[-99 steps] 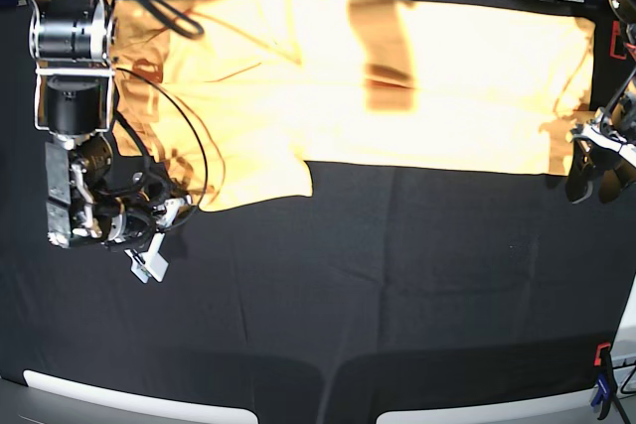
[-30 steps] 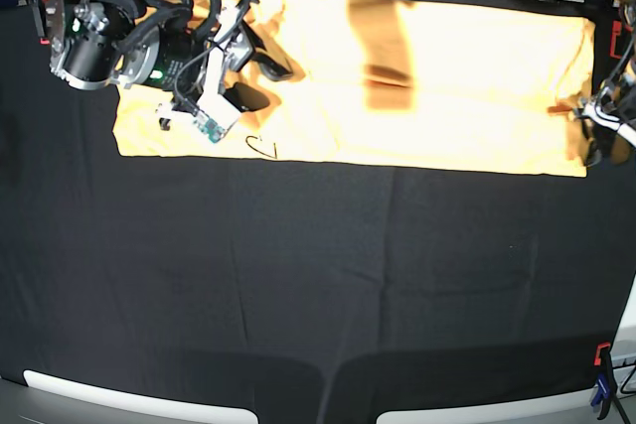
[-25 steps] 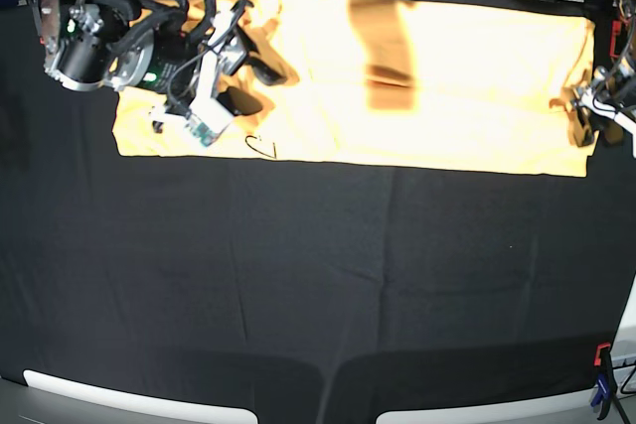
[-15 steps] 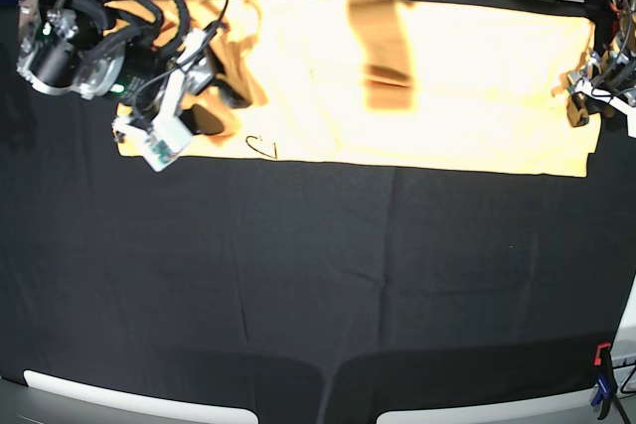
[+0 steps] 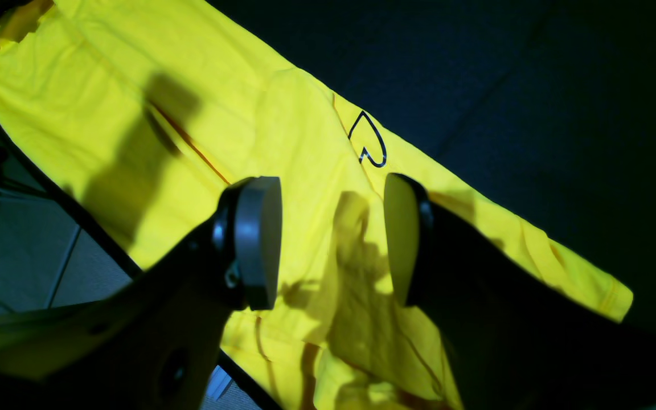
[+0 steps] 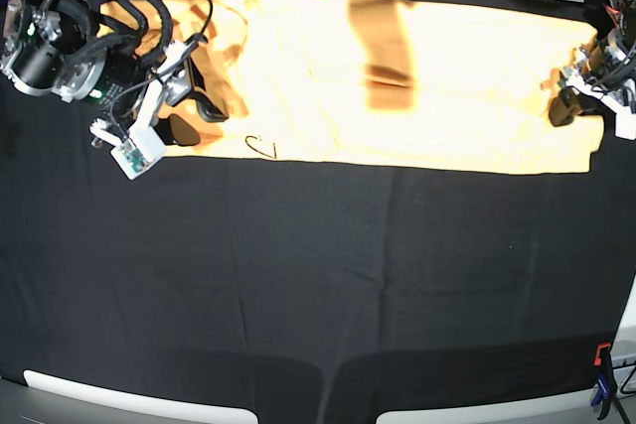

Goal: Layout the t-shirt on the table in an organized manner, then fold the t-shirt properly

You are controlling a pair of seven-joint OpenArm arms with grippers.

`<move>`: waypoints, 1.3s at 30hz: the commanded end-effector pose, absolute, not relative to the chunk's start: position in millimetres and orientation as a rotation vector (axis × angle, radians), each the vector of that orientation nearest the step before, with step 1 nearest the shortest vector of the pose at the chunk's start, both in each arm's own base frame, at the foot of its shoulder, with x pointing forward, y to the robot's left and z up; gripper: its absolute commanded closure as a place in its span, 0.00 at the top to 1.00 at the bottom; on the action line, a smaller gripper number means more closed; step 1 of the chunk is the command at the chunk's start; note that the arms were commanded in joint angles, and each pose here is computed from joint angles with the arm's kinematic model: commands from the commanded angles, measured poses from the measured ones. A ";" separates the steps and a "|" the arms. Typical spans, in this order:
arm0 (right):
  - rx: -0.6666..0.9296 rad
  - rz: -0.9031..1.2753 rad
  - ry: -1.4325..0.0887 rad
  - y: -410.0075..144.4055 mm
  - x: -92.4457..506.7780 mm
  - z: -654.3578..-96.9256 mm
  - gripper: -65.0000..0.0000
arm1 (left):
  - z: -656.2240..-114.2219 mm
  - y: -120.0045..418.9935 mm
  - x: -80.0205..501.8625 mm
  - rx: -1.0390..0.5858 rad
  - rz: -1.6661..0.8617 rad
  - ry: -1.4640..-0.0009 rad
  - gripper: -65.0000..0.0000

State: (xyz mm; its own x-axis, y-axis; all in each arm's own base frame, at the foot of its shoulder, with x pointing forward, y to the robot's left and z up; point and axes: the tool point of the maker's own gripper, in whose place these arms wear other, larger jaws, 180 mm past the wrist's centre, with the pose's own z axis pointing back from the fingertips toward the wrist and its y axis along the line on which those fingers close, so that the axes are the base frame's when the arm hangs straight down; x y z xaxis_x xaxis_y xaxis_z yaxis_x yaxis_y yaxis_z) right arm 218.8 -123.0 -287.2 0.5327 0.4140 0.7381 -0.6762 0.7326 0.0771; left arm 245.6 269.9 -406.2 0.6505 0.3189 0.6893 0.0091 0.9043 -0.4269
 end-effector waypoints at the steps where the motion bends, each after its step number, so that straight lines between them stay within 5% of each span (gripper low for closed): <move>1: 0.381 0.688 -0.811 -121.0 223.0 -275.7 0.43 | -391.0 277.1 254.4 -0.414 0.173 -0.912 0.17; 3: 0.381 0.688 -0.811 -120.9 223.0 -275.6 0.43 | -391.5 278.4 254.5 -0.402 0.168 -0.913 0.00; 11: 0.412 0.687 -0.820 -116.5 221.8 -272.7 0.43 | -410.6 330.0 247.8 -0.116 0.293 -0.855 0.00; 20: 0.367 0.684 -0.830 -122.5 226.3 -274.2 0.43 | -375.0 303.6 257.9 -0.196 0.240 -0.888 0.00; 29: 0.242 0.671 -0.872 -140.6 241.4 -277.5 0.43 | -322.2 200.4 247.8 -0.415 0.203 -0.994 0.00; 39: -0.074 0.522 -0.875 -214.6 299.2 -277.8 0.43 | -330.8 60.2 238.3 -0.689 -0.026 -0.856 0.00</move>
State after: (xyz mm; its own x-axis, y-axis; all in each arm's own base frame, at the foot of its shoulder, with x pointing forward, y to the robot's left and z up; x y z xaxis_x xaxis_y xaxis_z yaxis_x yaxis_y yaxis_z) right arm 294.3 -212.0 -288.9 0.5523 0.4586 0.6961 -0.4141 0.8757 -0.2484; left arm 232.6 59.9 -343.4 0.7019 0.2328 0.6731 0.2640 0.7927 -0.5495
